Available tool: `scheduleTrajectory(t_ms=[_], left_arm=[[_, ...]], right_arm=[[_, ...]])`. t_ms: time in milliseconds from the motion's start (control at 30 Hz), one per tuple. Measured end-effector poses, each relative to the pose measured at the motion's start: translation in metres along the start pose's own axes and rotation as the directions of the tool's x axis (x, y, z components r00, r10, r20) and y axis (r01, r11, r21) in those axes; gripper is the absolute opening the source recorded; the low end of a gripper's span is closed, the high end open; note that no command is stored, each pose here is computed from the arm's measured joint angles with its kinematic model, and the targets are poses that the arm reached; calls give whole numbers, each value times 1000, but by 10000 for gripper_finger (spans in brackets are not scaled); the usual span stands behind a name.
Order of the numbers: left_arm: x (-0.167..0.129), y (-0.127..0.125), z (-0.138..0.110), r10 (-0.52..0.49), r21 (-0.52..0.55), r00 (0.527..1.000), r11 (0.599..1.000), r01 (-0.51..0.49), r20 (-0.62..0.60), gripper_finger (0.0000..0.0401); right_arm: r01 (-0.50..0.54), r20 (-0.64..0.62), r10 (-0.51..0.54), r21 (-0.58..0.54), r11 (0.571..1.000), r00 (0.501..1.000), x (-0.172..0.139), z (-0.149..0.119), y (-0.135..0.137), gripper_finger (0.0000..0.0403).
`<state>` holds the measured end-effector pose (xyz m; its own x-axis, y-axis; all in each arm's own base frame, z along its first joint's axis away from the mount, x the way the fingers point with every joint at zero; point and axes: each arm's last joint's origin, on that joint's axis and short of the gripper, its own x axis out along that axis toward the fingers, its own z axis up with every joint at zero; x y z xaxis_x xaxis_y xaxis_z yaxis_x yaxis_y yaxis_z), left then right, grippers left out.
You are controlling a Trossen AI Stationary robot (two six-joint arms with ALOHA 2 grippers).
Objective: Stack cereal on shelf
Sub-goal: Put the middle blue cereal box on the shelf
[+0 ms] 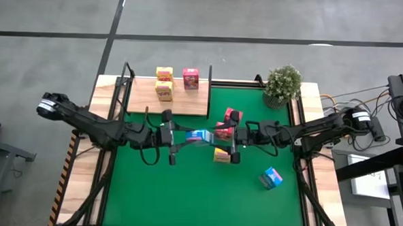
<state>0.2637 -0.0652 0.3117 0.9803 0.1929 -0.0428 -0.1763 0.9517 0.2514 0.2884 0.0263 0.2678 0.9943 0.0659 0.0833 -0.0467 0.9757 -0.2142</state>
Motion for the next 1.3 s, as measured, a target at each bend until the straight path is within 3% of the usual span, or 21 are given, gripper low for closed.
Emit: scheduleTrajectory(t_ms=[233, 333, 433, 600, 800, 1067, 1300], left_arm=[[-31, 19, 4, 10, 24, 994, 1000, -7, -110, 157], [-51, 33, 8, 84, 66, 979, 995, -73, -183, 157], [-72, 50, 14, 233, 110, 936, 971, -211, -265, 157], [-103, 74, 14, 485, 179, 802, 875, -451, -350, 157], [-126, 93, -5, 642, 144, 653, 748, -648, -401, 157], [-124, 103, -23, 716, 137, 545, 651, -747, -437, 157], [-118, 107, -59, 755, 153, 427, 561, -814, -498, 157]], right_arm=[[79, 10, -79, -5, 997, 997, -5, 8, -4, 272], [84, 11, -84, -6, 996, 996, -6, 10, -5, 270], [81, 4, -81, -7, 997, 997, -7, 10, -5, 270], [81, 0, -81, -8, 997, 997, -7, 9, -5, 271], [80, -2, -80, -14, 997, 997, -7, 9, -4, 267], [80, -3, -80, -16, 997, 997, -7, 9, -4, 267], [79, -5, -79, -8, 997, 997, -7, 8, -4, 267]])
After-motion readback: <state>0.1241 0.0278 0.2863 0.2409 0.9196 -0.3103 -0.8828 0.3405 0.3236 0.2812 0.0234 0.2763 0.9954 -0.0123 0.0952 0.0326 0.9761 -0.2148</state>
